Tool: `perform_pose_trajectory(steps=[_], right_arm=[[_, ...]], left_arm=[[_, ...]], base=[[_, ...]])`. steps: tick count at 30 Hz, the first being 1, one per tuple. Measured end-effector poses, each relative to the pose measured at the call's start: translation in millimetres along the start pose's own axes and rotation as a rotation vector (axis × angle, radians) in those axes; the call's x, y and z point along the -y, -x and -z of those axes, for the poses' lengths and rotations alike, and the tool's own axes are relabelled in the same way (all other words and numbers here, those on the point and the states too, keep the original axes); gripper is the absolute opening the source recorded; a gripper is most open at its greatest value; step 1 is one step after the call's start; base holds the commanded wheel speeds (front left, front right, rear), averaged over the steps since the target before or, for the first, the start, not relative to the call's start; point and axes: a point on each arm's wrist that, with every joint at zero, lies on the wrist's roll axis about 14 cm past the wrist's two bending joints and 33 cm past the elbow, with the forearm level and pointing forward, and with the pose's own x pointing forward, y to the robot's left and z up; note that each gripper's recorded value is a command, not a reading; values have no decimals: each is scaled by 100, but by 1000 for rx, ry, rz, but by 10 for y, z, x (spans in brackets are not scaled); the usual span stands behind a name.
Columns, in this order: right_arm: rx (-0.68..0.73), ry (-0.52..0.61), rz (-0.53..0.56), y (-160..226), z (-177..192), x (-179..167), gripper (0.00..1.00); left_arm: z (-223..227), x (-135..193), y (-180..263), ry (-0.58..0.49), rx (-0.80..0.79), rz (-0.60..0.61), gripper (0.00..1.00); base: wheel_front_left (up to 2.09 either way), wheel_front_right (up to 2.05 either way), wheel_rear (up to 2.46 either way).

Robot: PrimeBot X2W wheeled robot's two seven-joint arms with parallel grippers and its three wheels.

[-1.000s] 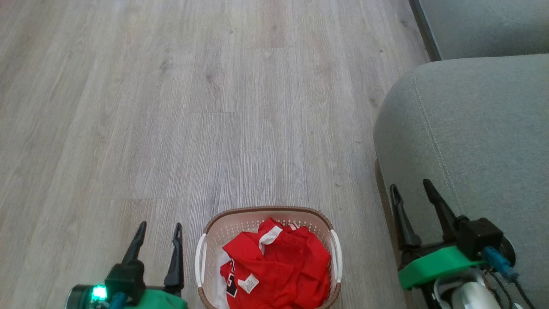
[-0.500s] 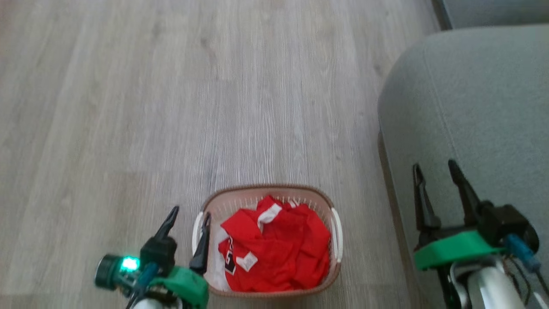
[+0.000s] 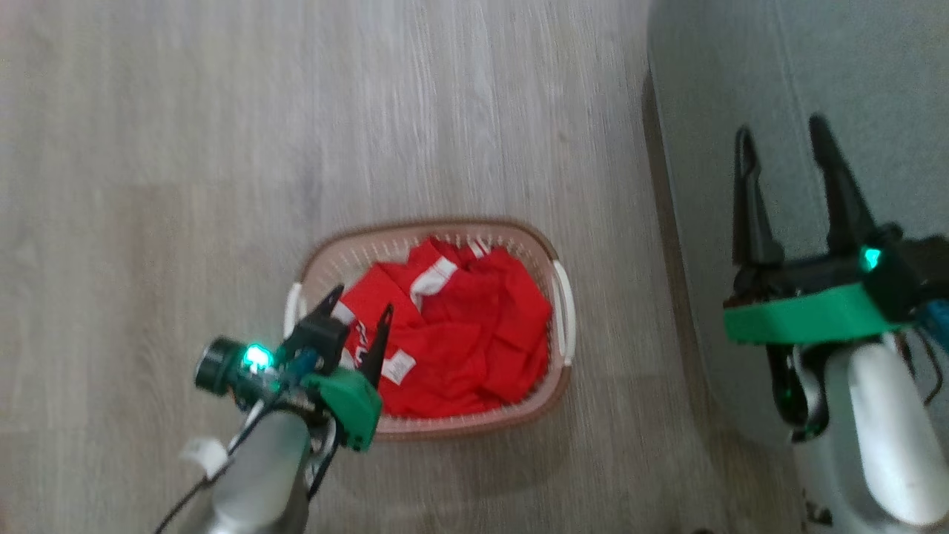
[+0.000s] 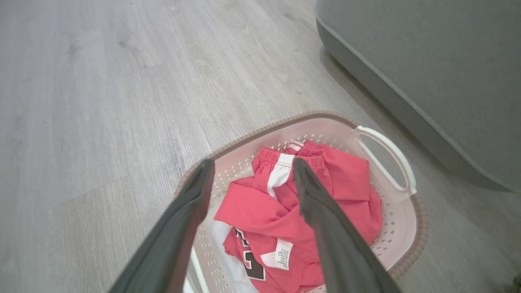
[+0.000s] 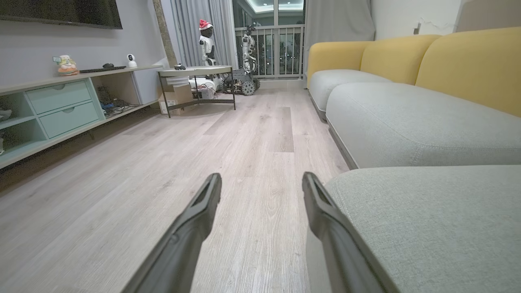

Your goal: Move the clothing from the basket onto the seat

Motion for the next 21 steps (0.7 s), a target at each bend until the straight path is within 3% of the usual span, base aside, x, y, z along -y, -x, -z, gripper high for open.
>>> perform_pose_trajectory(steps=[10,21], right_arm=[[-43,3,24,-324,432,190,100],[-84,8,67,-427,743,436,100]], left_arm=[[568,115,-731,-46,-173,142,100],[1163,354,-1132,-60,-308,253,100]], base=[[0,0,0],[0,0,0]])
